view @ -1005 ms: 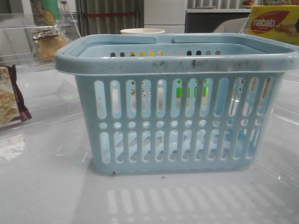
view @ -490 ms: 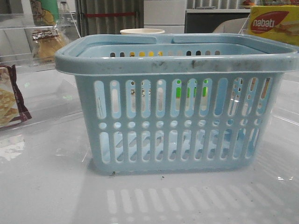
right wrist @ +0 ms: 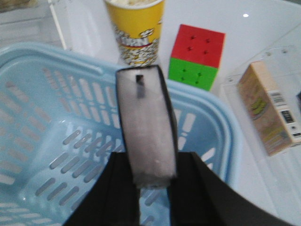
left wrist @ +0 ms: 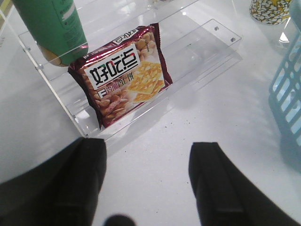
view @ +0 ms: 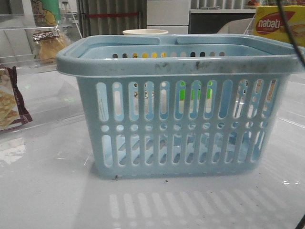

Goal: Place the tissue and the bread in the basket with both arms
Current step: 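Carry the tissue pack with the right gripper over the basket and release, then reach the left gripper to the bagged bread roll and grasp it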

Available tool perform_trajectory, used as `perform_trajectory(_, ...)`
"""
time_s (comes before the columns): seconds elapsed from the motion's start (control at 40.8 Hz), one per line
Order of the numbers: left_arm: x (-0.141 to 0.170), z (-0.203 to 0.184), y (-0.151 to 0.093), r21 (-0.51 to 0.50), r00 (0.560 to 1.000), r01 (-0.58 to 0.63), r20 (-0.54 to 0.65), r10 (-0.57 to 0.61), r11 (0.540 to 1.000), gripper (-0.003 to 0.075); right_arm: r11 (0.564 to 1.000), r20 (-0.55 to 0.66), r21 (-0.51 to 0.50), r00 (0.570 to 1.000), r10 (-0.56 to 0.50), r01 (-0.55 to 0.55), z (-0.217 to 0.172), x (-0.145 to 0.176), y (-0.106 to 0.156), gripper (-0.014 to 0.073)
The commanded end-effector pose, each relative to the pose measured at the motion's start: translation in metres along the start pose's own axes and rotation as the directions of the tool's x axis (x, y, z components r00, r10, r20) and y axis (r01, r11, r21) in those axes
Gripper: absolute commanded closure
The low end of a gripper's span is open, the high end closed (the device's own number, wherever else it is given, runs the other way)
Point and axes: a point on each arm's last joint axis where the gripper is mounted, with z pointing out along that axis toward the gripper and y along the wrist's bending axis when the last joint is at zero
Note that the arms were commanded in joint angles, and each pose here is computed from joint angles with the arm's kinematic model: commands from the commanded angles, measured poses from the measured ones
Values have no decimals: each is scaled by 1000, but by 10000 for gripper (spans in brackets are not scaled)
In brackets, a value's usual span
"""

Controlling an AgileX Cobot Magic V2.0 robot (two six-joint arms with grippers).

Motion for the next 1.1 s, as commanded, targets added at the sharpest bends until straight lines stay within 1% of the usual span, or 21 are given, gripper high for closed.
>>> perform_trajectory(0.0,-14,-6,-1,4,995,-2,100,1,1000,267,999,119,-32,993,-18,22,0,-5,10,391)
perform_trajectory(0.098,-14,-6,-1,4,995,-2,100,1,1000,267,998,94,-55,995,-15,21,19,4,16,368)
perform_trajectory(0.123,-14,-6,-1,4,995,-2,100,1,1000,267,998,83,-60,997,-10,15,24,7,17,344)
perform_trajectory(0.196,-14,-6,-1,4,995,-2,100,1,1000,267,998,46,-62,999,-6,8,38,11,18,221)
perform_trajectory(0.245,-14,-6,-1,4,995,-2,100,1,1000,267,998,37,-61,999,-6,8,43,12,18,113)
perform_trajectory(0.319,-14,-6,-1,4,995,-2,100,1,1000,267,998,34,-61,999,-6,8,46,12,18,14)
perform_trajectory(0.368,-14,-6,-1,4,995,-2,100,1,1000,267,998,36,-61,999,-6,8,46,12,18,-7)
perform_trajectory(0.441,-14,-6,-1,4,995,-2,100,1,1000,267,998,47,-62,999,-6,9,42,11,18,-7)
perform_trajectory(0.539,-15,-6,-1,4,994,-1,105,1,1000,267,998,76,-56,997,-23,28,24,8,16,-7)
perform_trajectory(0.711,-17,-6,0,3,991,-1,130,1,1000,267,996,145,-49,987,-65,73,-24,13,13,-7)
perform_trajectory(0.833,-21,-7,0,2,985,-1,170,1,1000,251,996,186,-47,980,-70,80,-55,33,10,-7)
perform_trajectory(0.98,-27,2,-1,16,981,17,195,-20,1000,153,996,208,-47,976,-69,80,-82,68,5,-7)
perform_trajectory(1.078,-36,15,-2,25,987,21,159,-24,999,114,996,225,-47,972,-67,80,-96,89,3,-7)
